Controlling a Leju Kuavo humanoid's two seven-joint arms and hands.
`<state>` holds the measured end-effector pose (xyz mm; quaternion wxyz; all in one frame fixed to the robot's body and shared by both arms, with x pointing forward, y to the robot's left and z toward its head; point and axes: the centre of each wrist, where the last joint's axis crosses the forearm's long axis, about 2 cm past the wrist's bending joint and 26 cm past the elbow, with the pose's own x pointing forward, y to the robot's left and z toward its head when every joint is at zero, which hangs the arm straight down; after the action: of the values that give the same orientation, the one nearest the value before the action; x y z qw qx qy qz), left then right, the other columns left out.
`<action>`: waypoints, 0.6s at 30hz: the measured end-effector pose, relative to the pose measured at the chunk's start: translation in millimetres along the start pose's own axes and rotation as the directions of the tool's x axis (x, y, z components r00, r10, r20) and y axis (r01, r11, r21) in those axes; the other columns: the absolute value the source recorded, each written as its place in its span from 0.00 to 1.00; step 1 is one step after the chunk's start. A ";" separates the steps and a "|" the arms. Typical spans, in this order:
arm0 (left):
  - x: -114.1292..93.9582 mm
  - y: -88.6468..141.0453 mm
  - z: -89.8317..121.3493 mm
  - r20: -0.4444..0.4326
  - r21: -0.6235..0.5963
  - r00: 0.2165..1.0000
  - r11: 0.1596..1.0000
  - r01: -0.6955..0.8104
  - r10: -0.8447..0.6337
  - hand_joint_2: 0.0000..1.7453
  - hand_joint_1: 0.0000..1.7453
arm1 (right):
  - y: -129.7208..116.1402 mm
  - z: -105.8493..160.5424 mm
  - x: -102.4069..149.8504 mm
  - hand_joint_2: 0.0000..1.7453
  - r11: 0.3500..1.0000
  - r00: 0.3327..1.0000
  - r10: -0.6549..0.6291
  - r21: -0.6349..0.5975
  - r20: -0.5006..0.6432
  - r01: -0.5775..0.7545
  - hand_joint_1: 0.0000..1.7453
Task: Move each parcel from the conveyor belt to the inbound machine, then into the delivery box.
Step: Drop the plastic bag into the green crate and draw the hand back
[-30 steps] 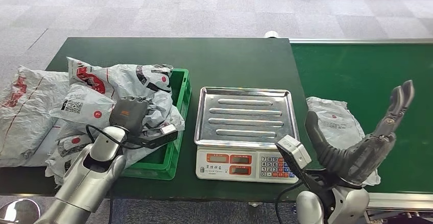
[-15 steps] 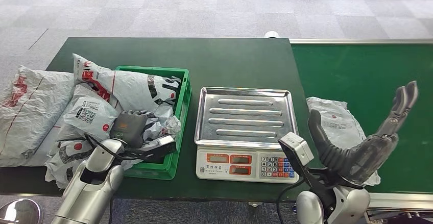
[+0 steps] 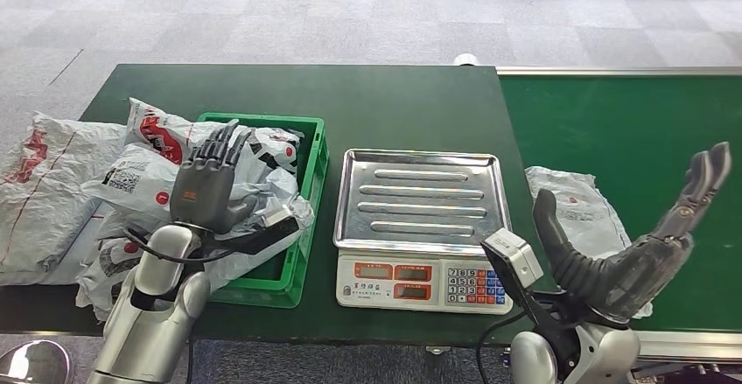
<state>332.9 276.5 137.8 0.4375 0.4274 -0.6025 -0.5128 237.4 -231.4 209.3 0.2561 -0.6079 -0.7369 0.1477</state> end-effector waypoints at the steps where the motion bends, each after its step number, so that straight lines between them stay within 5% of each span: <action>1: 0.2 0.6 -0.2 -0.001 0.003 1.000 1.000 -0.002 0.002 1.00 0.00 | -0.1 0.0 0.0 1.00 1.000 1.000 0.000 0.000 0.001 0.000 0.00; 3: 0.6 1.5 -0.5 -0.002 0.007 1.000 1.000 -0.004 0.004 1.00 0.00 | -0.2 0.0 -0.1 1.00 1.000 1.000 0.000 0.000 0.002 0.000 0.00; 7: 1.8 3.5 -0.4 0.000 0.056 1.000 0.998 -0.009 0.009 0.00 0.00 | -0.2 0.3 -0.4 1.00 1.000 1.000 0.000 0.001 0.004 0.000 0.00; 13: 9.8 35.7 4.0 0.053 0.486 0.990 0.862 -0.142 0.133 0.00 0.00 | -0.3 2.0 1.1 1.00 1.000 1.000 -0.016 0.005 0.001 0.016 0.00; 18: 14.7 51.3 15.5 0.116 0.652 0.966 0.716 -0.251 0.233 0.00 0.00 | 1.1 3.0 1.0 1.00 0.999 0.999 -0.042 0.010 0.002 0.042 0.00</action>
<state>310.8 271.7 188.5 0.3133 0.4653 -0.8008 -0.2100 236.4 -229.8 206.5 0.2615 -0.5909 -0.7490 0.1465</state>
